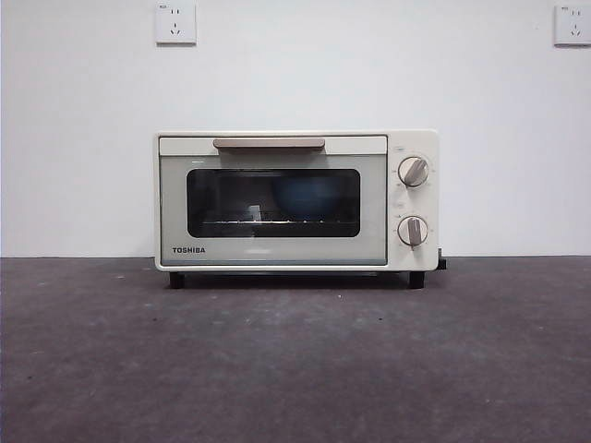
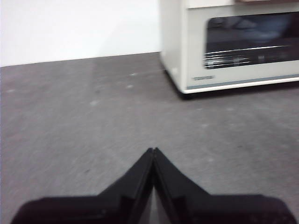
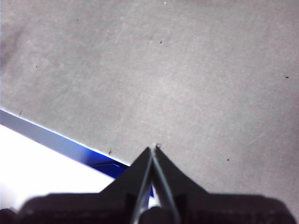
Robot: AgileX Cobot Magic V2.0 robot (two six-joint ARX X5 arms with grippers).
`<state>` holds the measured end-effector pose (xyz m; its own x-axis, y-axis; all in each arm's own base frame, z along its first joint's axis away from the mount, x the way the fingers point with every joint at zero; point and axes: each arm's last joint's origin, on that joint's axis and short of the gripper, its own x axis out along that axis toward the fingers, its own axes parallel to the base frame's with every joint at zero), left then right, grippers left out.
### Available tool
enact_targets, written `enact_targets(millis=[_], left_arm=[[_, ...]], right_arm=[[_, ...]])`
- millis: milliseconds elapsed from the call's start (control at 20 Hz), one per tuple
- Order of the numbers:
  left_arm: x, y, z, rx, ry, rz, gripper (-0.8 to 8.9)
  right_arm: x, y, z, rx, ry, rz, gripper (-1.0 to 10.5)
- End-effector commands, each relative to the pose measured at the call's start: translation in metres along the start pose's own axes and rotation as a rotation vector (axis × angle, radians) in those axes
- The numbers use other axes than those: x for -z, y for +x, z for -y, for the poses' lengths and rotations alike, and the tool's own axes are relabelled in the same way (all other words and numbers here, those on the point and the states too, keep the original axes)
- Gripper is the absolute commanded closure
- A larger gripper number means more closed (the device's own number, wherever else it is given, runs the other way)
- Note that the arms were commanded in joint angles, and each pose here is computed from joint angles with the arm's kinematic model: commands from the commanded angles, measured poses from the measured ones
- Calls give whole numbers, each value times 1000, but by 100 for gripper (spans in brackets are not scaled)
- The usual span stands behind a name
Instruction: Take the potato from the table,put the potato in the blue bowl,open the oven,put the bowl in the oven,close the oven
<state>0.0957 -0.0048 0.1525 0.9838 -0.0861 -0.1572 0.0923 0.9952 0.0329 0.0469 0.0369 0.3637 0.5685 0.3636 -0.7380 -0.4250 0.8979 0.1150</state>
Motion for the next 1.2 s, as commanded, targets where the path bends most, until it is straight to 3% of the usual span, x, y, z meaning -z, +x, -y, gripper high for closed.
enact_targets(millis=[50,800,850,900,1000,1200], left_arm=[[4,1,-1,-37,4,-16,817],[6,3,-2,-39,-2,-52,817],[6,4,-2,-39,-2,-58,817],[7,4,-2,-39,-3,-63,817],[7,4,-2,-39,-3,-72,817],[7,4,-2,-39,-3,-74,817]], right_arm=[[0,2,0,2,7,-2,946],[0,2,0,15,6,1,946],[-1,2,2,55,-99,19,946],[-2,0,5,119,-175,48,946],[-10,3,10,183,-194,168,946],[-19,38,28,196,-106,609,946]])
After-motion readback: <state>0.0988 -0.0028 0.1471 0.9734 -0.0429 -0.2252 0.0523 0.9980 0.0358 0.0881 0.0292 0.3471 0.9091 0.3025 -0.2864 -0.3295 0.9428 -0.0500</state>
